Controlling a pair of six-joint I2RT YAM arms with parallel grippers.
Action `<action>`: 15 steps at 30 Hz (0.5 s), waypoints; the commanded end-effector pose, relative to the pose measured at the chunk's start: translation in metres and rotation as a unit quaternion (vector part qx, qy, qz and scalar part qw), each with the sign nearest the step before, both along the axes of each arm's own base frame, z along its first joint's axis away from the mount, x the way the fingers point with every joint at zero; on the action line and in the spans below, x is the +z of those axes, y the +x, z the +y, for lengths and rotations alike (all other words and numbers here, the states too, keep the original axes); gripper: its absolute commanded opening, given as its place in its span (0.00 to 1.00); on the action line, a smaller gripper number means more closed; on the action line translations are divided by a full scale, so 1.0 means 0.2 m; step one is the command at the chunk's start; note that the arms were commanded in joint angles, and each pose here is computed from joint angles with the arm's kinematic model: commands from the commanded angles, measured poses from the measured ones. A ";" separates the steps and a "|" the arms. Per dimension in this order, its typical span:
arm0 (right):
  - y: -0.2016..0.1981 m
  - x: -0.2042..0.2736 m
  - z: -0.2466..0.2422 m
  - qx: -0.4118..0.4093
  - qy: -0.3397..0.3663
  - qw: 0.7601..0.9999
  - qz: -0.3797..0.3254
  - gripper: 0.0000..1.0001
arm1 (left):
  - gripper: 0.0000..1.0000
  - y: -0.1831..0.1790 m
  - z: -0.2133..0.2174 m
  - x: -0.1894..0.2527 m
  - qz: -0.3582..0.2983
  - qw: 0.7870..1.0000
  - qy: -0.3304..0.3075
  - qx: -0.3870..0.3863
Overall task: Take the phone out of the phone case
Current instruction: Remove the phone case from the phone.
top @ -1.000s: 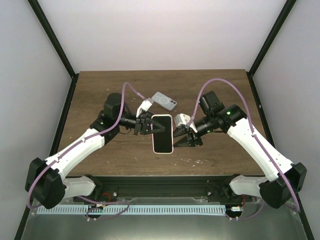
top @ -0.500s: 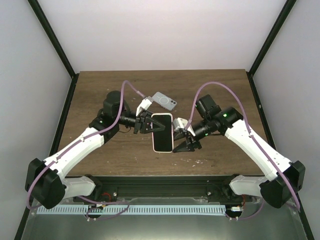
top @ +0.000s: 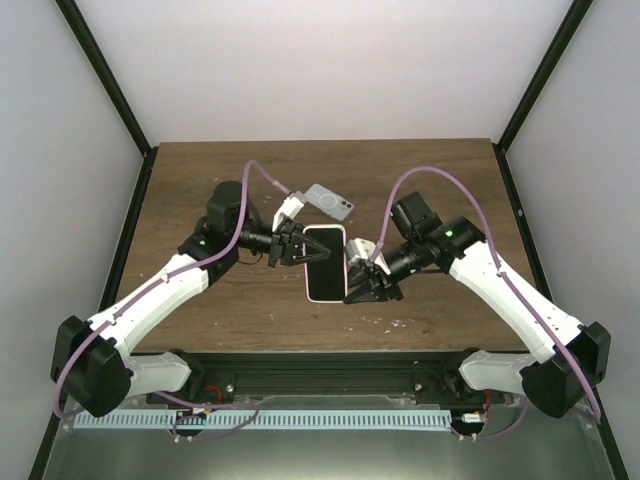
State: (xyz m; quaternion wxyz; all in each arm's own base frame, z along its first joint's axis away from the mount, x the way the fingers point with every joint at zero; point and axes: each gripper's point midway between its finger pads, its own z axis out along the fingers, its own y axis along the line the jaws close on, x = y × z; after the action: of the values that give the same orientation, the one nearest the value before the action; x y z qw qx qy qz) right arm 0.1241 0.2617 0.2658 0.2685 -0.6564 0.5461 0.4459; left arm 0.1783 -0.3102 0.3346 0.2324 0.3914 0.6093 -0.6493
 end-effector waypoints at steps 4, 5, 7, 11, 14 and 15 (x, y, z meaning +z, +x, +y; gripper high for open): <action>-0.01 0.06 0.01 0.015 0.030 0.998 -0.061 0.25 | 0.00 -0.02 -0.01 0.08 -0.014 0.999 -0.020 -0.022; 0.00 0.06 0.01 0.015 0.031 0.997 -0.071 0.23 | 0.00 -0.01 -0.01 0.08 -0.011 1.000 -0.019 -0.022; 0.01 0.06 0.01 0.016 0.031 0.995 -0.089 0.21 | 0.00 -0.01 -0.01 0.07 -0.005 1.000 -0.017 -0.024; 0.03 0.06 0.02 0.017 0.027 0.993 -0.113 0.19 | 0.00 -0.01 -0.03 0.06 0.011 0.999 -0.015 -0.033; 0.05 0.05 0.02 0.017 0.024 0.991 -0.131 0.19 | 0.00 -0.02 -0.04 0.06 0.019 0.999 -0.015 -0.040; 0.06 0.05 0.02 0.017 0.023 0.990 -0.138 0.18 | 0.00 -0.03 -0.04 0.06 0.021 0.999 -0.014 -0.045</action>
State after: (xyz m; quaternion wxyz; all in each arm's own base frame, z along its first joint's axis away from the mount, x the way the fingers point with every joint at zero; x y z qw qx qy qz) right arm 0.1230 0.2581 0.2638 0.2886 -0.6792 0.5301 0.4176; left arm 0.1803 -0.3143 0.3332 0.2153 0.3943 0.6007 -0.6613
